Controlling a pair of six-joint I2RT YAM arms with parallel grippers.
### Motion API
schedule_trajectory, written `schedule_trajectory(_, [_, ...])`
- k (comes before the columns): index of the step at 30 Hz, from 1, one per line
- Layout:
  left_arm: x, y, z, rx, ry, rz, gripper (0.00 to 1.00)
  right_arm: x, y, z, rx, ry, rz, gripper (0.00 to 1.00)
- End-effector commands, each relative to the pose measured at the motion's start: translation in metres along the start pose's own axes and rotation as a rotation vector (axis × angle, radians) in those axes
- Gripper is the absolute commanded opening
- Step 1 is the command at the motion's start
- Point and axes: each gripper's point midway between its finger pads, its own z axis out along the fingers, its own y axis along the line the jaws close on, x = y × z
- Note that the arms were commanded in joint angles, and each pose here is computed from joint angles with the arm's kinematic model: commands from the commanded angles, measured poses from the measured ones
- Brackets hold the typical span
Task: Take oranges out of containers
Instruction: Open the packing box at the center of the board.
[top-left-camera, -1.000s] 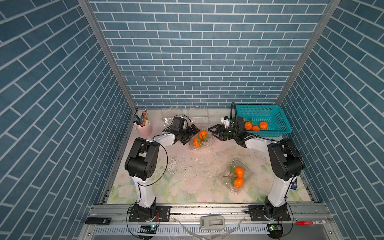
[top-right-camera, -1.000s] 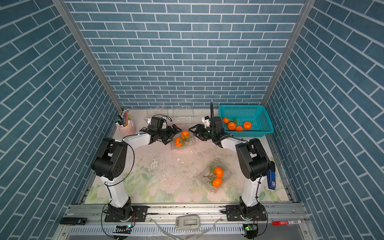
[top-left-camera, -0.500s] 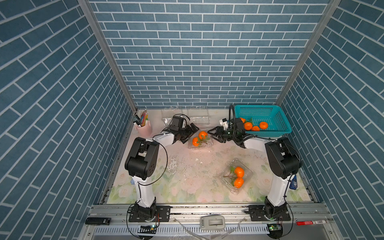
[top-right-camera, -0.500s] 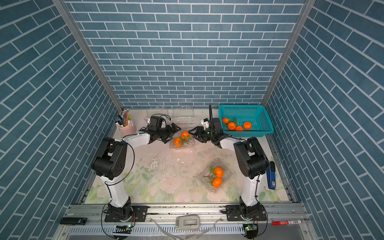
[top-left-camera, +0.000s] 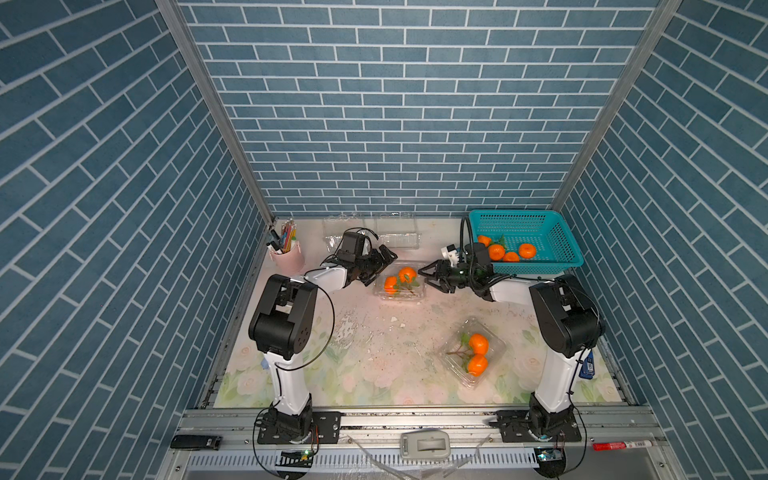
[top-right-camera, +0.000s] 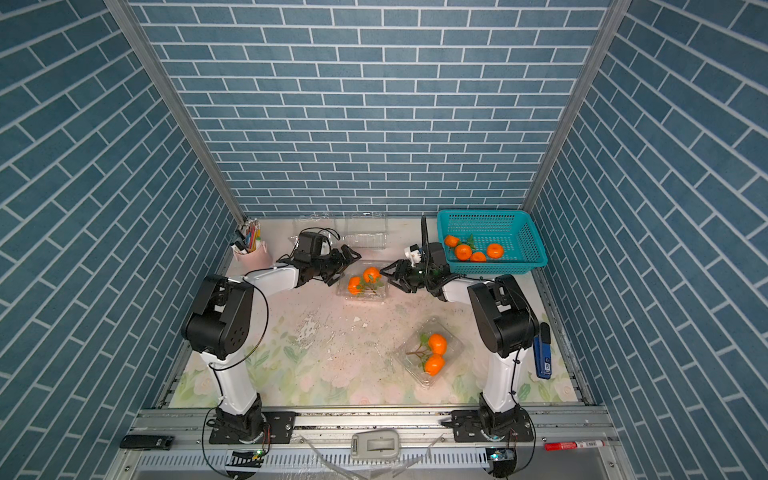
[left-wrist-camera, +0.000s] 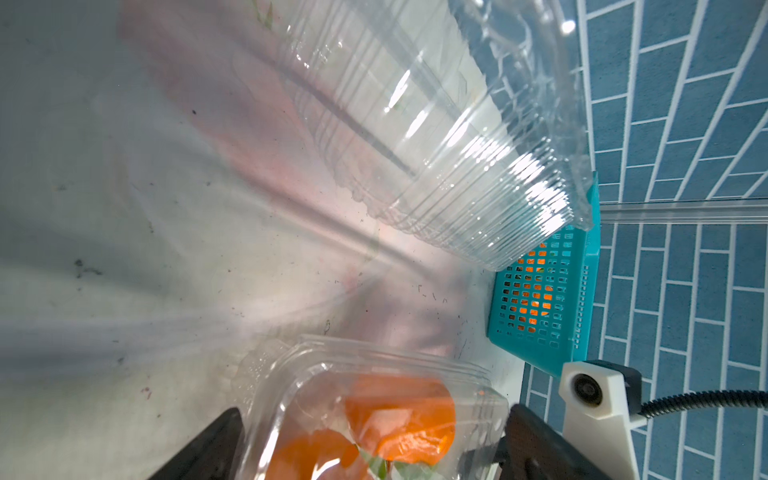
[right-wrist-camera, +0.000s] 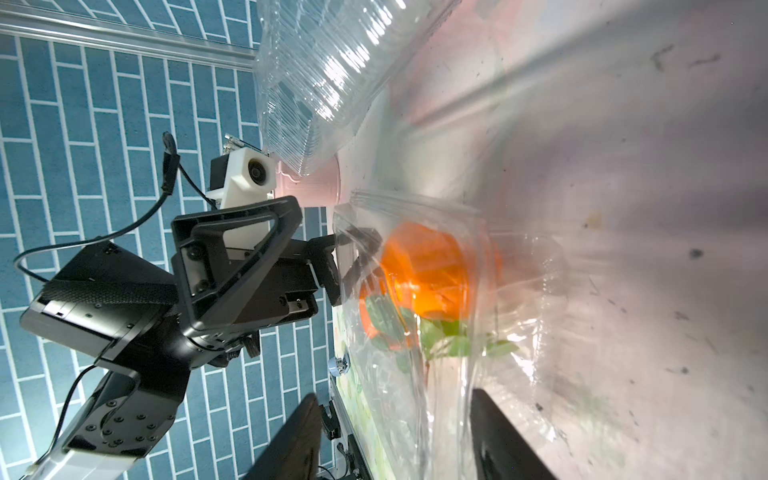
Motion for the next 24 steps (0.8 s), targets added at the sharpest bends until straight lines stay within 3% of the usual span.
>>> schedule_trajectory(1, [0.008,-0.009,-0.001,0.042,0.025,0.015,0.99,0.004,0.022,-0.004,-0.077,0.018,-0.035,0.58])
schedule_trajectory(24, [0.009,0.001,-0.005,0.034,0.023,0.007,0.99,-0.002,0.019,-0.015,-0.138,-0.021,-0.015,0.58])
